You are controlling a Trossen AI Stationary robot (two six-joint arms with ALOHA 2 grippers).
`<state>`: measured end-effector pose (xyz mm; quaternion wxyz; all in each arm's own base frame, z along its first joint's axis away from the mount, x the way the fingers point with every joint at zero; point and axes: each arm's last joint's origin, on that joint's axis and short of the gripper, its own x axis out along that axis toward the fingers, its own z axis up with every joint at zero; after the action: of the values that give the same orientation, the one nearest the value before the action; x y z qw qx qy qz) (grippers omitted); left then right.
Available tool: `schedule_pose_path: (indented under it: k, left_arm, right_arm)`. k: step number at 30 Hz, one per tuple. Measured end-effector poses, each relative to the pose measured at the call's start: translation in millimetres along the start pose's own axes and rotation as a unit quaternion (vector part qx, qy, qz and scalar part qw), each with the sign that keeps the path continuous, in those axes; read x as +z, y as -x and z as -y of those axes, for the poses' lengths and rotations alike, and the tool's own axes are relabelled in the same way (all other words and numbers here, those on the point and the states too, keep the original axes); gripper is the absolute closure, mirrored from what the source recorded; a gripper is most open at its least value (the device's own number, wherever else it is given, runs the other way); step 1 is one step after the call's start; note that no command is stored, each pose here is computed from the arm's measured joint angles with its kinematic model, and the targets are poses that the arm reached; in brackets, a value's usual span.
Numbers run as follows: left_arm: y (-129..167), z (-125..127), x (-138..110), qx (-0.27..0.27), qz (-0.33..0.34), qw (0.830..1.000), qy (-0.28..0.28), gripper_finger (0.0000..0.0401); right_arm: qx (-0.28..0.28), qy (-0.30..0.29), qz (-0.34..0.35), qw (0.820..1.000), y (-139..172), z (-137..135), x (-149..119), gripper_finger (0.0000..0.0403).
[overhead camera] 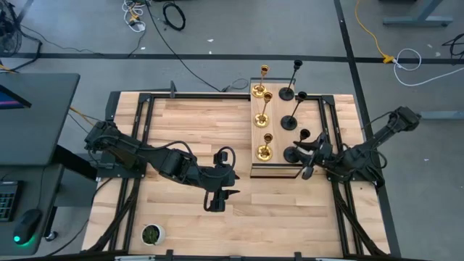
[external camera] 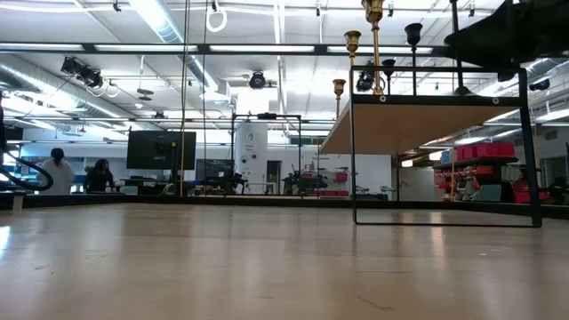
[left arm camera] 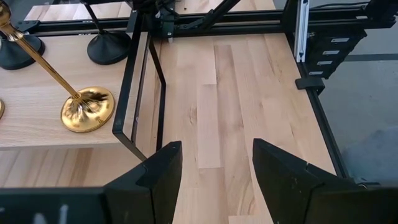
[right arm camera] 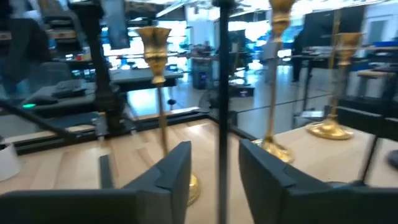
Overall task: Pick & Place candle stick holders
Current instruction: Return to Home Position
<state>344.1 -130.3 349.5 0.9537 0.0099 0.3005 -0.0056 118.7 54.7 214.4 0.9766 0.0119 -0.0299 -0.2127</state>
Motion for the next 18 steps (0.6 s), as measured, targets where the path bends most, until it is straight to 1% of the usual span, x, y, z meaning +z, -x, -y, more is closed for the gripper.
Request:
schedule_pose_path:
  k: [4,6,9,12,14,18]
  left_arm:
    - [0,0,0,0.0,0.0,1.0,0.0,0.0204]
    - [0,0,0,0.0,0.0,1.0,0.0,0.0204]
    - [0,0,0,0.0,0.0,1.0,0.0,0.0204]
    - [0,0,0,0.0,0.0,1.0,0.0,0.0204]
    - [0,0,0,0.0,0.0,1.0,0.0,0.0204]
    - [0,0,0,0.0,-0.002,1.0,-0.001,0.0204]
  right_arm:
    - [-0.027,0.001,0.009,1.0,3,1,5,0.0228]
    - [-0.024,-0.009,0.017,1.0,5,0,8,0.0203]
    - [-0.007,0.001,0.024,1.0,10,-2,11,0.0174]
    - [0.01,0.001,0.03,0.999,14,-3,15,0.0154]
    - [0.01,0.005,0.029,1.0,17,-3,16,0.0146]
    - [-0.034,0.024,0.01,0.999,24,-1,17,0.0138]
